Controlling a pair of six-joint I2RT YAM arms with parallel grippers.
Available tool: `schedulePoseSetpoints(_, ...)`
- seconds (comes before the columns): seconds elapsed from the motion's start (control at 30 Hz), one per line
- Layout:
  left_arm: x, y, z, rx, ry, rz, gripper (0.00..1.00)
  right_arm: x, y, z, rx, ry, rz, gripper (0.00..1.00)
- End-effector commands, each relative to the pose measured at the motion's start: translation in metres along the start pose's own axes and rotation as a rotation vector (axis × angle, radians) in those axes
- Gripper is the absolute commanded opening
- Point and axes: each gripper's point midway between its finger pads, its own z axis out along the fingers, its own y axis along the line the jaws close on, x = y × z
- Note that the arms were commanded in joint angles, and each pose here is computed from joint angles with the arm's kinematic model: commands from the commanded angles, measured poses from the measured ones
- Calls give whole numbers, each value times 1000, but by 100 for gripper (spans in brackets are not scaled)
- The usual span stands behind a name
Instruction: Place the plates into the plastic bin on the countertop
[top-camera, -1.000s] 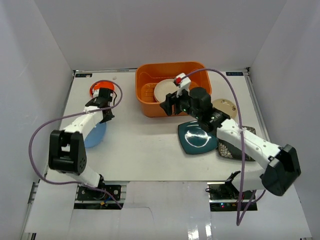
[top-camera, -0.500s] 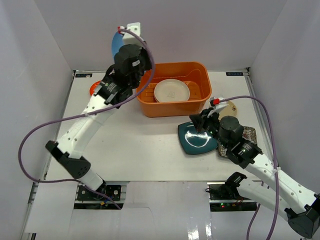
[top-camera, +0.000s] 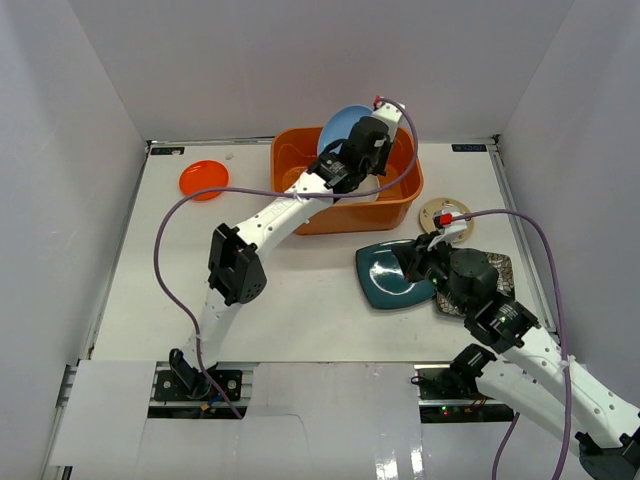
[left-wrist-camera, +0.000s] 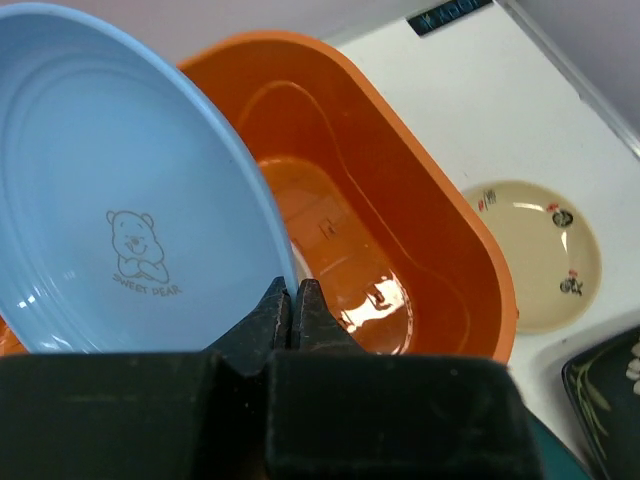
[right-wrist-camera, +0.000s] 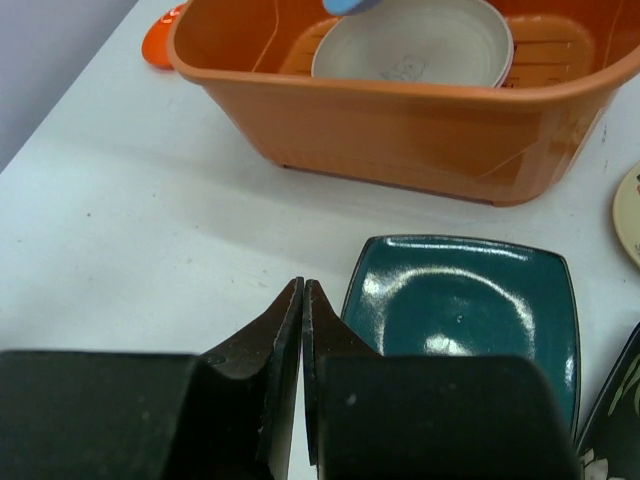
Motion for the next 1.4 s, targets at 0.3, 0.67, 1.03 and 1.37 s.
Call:
schedulePoseSetpoints(0.3, 29, -12, 17, 32, 57, 118, 6, 9, -2, -7, -7, 7, 38, 8)
schedulePoseSetpoints(0.67, 66, 3, 38, -41, 123, 243, 40, 9, -11, -10, 42, 8, 19, 8)
schedulePoseSetpoints(1.03, -78, 11, -35, -53, -172, 56, 81, 10, -13, -6, 56, 7, 15, 9)
schedulePoseSetpoints(1.37, 13, 19, -183, 78, 49, -333, 68, 9, -25, -9, 113, -8, 3, 9)
